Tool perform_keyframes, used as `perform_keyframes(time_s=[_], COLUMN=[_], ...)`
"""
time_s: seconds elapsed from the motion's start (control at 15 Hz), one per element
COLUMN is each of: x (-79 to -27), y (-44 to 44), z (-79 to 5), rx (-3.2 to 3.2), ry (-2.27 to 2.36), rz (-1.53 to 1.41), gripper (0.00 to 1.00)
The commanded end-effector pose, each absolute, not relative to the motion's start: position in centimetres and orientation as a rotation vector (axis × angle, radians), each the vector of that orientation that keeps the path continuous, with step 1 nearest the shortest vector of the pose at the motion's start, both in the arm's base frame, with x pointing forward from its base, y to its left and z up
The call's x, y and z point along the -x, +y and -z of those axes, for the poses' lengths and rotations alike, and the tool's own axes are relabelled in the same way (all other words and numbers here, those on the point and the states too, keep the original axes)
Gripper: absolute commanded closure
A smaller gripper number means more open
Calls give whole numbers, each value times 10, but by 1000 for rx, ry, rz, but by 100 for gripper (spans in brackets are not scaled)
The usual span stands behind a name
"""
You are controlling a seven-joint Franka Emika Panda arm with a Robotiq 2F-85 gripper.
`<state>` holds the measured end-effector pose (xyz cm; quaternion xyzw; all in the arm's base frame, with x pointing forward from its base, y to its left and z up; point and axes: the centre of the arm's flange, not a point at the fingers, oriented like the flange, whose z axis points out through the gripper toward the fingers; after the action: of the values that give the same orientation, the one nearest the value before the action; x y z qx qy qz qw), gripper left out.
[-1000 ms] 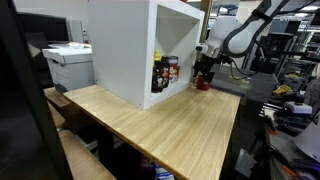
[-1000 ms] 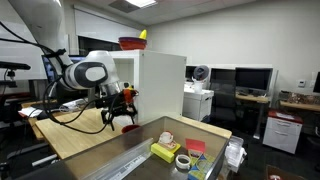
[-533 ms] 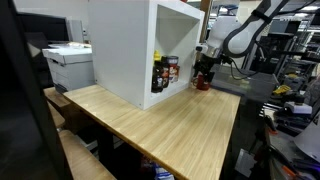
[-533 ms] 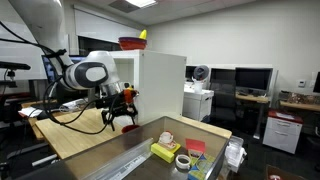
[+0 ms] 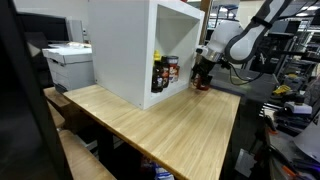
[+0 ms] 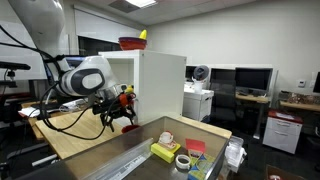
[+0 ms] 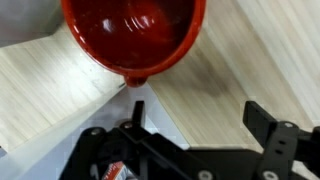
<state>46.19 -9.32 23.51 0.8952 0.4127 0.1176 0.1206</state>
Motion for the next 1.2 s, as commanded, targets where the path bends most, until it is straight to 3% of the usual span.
perform_keyframes(time_s=[0.0, 0.27, 1.13], x=[-457, -452, -456], y=[-76, -47, -44], z=[-225, -218, -219], rx=[-2622, -2641, -2635], ry=[1164, 1120, 1149], rz=[-510, -682, -645], gripper=[0, 0, 0])
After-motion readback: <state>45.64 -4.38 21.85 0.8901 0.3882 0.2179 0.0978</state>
